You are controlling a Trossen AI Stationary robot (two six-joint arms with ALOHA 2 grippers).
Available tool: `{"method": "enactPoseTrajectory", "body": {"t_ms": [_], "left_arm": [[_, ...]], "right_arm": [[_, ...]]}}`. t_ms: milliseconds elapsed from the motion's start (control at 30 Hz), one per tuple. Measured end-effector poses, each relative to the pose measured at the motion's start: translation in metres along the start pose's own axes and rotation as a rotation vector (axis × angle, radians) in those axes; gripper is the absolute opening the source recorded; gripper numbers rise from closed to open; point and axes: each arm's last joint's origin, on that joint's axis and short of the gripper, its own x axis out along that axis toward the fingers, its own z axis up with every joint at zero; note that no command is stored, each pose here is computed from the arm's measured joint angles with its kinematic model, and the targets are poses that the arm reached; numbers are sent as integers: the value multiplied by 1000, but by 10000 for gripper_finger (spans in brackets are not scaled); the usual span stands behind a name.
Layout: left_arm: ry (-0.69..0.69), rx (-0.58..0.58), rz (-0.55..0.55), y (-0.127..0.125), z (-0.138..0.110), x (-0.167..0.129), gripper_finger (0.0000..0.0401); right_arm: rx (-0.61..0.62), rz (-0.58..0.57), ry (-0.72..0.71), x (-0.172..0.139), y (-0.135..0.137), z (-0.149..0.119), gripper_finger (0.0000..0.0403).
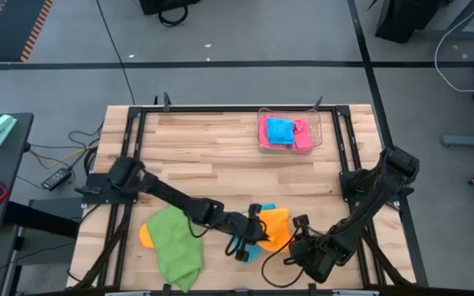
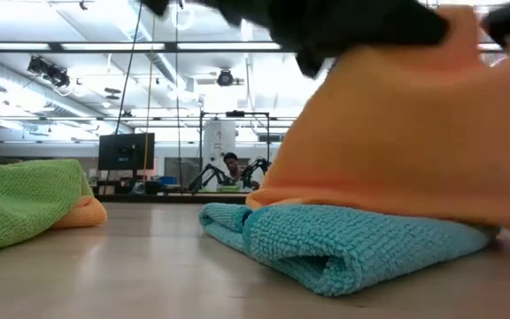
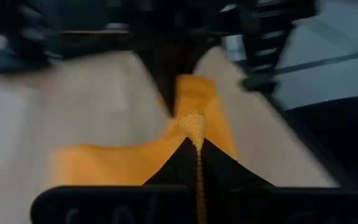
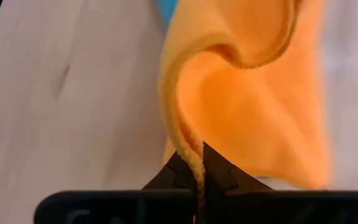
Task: Fold microfiber towels
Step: Fold the right yellow towel
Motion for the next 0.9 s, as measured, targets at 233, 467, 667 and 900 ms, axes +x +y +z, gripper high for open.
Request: {"method": "enactPoseTrajectory", "body": {"t_ms": [233,467,667,900], "left_arm": [[-25,76,131,5,34,-34,8],[-9,172,240,-5,49,-58,7],[-81,176,316,3,74,-86,16],[-154,215,345,14,98,-115,7]], "right_arm": [[27,-30,-68,-38,-36,7,8],[47,14,-162,-77,-63,7,8],[101,137,-208,-103,-89,7,8],[192,197,-144,-125,-118,12,8]]}}
